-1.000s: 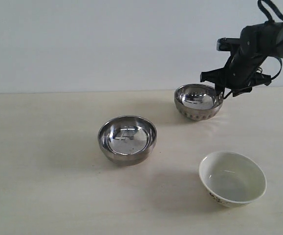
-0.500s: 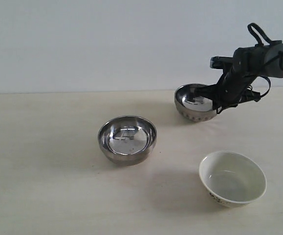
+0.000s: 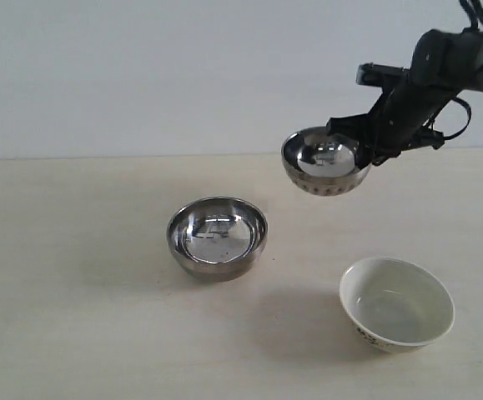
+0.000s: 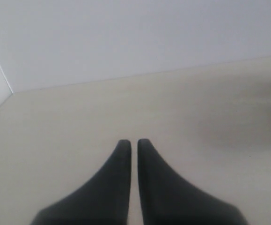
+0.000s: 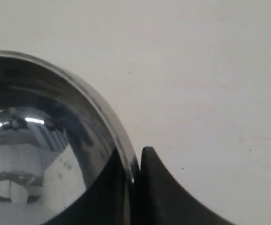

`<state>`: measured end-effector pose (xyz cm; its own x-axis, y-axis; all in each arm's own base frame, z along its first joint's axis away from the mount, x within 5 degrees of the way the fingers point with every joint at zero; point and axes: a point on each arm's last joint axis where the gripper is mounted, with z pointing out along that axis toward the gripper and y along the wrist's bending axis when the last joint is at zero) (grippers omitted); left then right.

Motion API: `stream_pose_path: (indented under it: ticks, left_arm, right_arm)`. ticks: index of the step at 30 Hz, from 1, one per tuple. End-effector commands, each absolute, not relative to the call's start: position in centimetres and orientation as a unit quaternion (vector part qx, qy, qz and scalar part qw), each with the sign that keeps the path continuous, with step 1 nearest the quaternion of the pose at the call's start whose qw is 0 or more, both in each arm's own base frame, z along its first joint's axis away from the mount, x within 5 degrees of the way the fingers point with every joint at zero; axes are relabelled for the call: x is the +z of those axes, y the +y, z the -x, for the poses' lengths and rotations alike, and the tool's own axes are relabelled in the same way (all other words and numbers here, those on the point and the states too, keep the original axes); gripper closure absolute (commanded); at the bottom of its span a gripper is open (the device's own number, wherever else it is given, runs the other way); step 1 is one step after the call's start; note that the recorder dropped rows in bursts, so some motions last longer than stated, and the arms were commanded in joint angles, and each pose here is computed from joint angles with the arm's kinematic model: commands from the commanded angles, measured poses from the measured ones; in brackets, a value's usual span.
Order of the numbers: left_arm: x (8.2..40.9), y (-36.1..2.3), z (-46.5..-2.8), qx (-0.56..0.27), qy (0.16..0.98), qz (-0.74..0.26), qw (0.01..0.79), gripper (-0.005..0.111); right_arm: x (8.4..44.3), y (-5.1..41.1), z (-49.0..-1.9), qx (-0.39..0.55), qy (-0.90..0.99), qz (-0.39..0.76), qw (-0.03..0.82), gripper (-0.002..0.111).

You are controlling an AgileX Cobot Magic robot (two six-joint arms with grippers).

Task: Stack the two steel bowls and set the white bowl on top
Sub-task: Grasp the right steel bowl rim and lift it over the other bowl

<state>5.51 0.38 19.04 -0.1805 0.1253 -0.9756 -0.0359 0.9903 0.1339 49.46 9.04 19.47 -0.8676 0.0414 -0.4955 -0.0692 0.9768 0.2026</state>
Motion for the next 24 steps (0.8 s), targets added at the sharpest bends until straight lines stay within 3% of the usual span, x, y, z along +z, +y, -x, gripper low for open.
stream_pose_path:
  ticks: [1,6,13,24]
  left_arm:
    - [19.0,0.4,-5.5,0.057,0.764,-0.023,0.642,0.103]
    - [19.0,0.4,-5.5,0.057,0.764,-0.023,0.642,0.103]
    - [19.0,0.4,-5.5,0.057,0.764,-0.023,0.642,0.103]
    - [19.0,0.4,-5.5,0.057,0.764,-0.023,0.642,0.103]
  right_arm:
    - [24.5,9.2,-47.9,0.142,0.952,0.026,0.27,0.108]
    - [26.8,10.5,-45.2,0.157,0.948,0.047,0.272,0.108]
    - [27.4,13.7,-40.3,0.179,0.939,0.07,0.286,0.108]
    - [27.7,22.5,-36.1,0.221,0.922,0.132,0.289,0.108]
